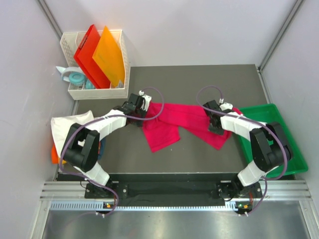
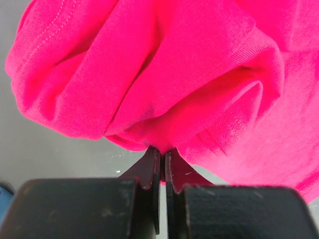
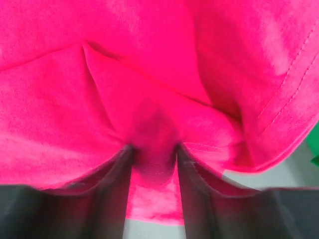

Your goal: Fold and stack the t-shirts

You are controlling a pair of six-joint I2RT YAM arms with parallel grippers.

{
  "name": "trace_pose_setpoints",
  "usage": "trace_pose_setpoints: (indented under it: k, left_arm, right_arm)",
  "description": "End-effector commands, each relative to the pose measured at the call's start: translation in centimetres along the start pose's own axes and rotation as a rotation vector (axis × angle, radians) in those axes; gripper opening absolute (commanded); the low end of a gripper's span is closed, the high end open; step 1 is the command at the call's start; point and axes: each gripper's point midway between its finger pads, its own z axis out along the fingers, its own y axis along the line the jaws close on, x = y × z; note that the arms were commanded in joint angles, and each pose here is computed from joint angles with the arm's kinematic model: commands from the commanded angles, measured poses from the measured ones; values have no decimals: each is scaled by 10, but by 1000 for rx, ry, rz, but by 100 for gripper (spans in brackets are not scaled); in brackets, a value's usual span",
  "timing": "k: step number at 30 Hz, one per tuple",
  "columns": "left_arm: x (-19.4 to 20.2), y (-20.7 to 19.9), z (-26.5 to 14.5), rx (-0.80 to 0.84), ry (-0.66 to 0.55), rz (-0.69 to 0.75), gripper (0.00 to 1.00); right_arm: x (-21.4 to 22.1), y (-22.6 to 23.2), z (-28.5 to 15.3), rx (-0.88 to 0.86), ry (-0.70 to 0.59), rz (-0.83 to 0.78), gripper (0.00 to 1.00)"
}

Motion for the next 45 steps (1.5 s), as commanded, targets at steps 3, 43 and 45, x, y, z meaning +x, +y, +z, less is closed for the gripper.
trace_pose_setpoints:
  k: [3, 43, 45]
  left_arm:
    - [-7, 8, -13, -34, -47, 11, 0]
    - [-94, 202, -218, -431, -455, -340, 0]
    - [-73, 219, -209, -454, -409, -380, 0]
  right_arm:
    - [-9, -9, -1, 52, -38, 1, 17]
    - [-195, -146, -258, -66, -678, 369, 0]
    - [-179, -155, -231, -14, -620, 369, 0]
